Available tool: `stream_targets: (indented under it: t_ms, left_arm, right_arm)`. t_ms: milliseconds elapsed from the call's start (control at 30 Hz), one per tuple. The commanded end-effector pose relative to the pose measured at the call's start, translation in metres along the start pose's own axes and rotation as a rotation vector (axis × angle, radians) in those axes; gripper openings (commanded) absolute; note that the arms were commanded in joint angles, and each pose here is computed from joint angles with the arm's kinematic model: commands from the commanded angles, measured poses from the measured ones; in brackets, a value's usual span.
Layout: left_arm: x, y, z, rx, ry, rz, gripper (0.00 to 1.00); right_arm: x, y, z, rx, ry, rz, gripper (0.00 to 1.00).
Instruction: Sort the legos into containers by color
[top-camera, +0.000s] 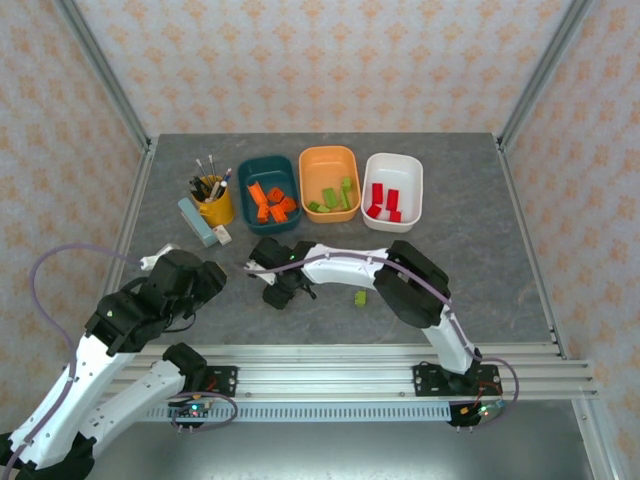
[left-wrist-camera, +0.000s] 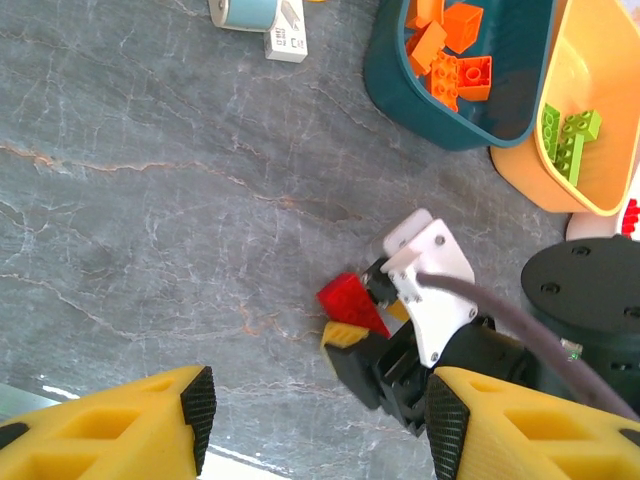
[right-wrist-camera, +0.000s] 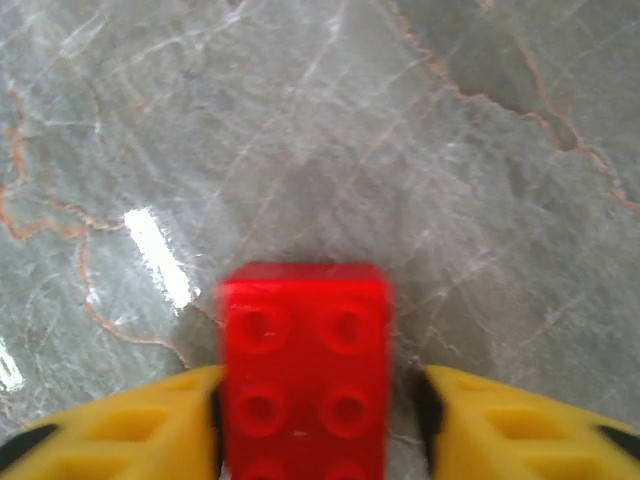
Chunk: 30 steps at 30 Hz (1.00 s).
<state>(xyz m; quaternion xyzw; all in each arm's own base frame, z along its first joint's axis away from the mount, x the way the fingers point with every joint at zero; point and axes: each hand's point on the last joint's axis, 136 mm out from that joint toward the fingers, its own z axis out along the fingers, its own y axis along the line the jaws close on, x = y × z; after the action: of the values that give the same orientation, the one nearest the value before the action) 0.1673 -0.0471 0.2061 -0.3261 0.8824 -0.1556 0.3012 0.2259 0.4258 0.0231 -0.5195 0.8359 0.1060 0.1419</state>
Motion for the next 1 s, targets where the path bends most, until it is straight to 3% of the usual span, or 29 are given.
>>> stream_targets:
  t_ms: [0,167,333,533,733,967]
  left_arm:
    - [0.002,-0.001,0.002,0.016,0.005,0.0,0.61]
    - [0.011,0.003,0.01,0.023,0.033,-0.013,0.61]
    - [0.021,-0.001,0.02,0.061,0.067,-0.053,0.61]
    - [0.032,-0.035,0.036,0.18,0.141,-0.066,0.62]
    - [0.033,-0.114,0.048,0.347,0.22,0.002,0.63]
    - [0.04,-0.208,0.074,0.428,0.296,0.141,0.63]
  right_arm:
    - [0.013,0.002,0.008,-0.014,0.071,0.023,0.41]
    - [0.008,-0.001,0.005,-0.019,0.059,0.067,0.27]
    - [-0.009,-0.011,-0.02,-0.02,-0.03,0.146,0.23]
    - [-0.025,-0.05,-0.076,0.001,-0.171,0.289,0.22]
    - [-0.01,-0.136,-0.144,0.085,-0.299,0.522,0.21]
    - [0.052,-0.272,-0.194,0.246,-0.358,0.92,0.2]
